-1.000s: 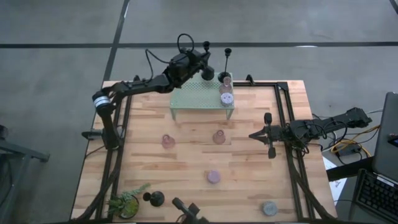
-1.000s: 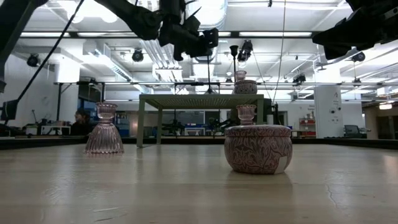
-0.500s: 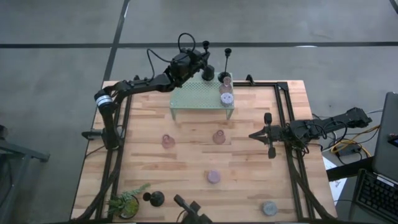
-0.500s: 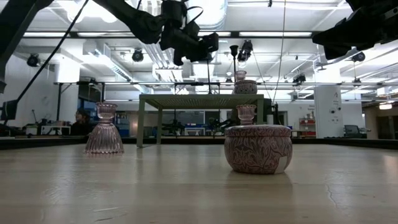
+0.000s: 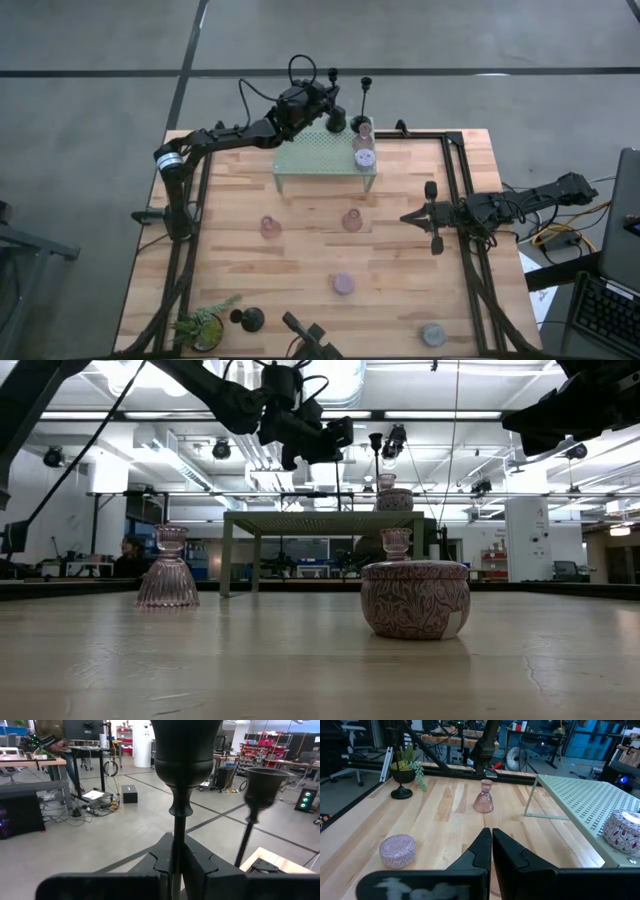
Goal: Pick & Place candle stick holders
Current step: Put the top black candle holder on the shelf
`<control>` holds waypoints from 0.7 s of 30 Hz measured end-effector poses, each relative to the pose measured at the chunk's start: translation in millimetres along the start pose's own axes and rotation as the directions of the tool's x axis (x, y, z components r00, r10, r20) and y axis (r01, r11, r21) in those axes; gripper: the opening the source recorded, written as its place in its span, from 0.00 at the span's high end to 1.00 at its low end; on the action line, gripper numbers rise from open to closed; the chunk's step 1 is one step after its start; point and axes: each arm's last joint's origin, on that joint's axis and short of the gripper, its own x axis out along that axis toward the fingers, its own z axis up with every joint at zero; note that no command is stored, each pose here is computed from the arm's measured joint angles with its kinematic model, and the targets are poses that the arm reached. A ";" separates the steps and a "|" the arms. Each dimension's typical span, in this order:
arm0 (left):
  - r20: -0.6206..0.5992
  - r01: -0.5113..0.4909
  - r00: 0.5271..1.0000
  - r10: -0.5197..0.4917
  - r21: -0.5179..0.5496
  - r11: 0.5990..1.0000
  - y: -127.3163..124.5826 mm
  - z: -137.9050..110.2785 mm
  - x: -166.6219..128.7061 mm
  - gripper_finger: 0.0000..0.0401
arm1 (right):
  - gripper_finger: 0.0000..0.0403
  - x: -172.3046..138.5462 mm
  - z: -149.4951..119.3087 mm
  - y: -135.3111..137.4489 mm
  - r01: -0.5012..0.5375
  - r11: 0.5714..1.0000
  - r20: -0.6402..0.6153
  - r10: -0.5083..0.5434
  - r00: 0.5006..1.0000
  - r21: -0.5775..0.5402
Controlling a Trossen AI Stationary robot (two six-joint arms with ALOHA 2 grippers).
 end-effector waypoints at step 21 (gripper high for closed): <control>-0.009 0.047 0.999 -0.047 0.048 0.998 -1.1 -0.9 0.0 0.92 | 0.98 0.0 0.0 0.0 0.000 1.000 0.000 0.000 1.000 0.000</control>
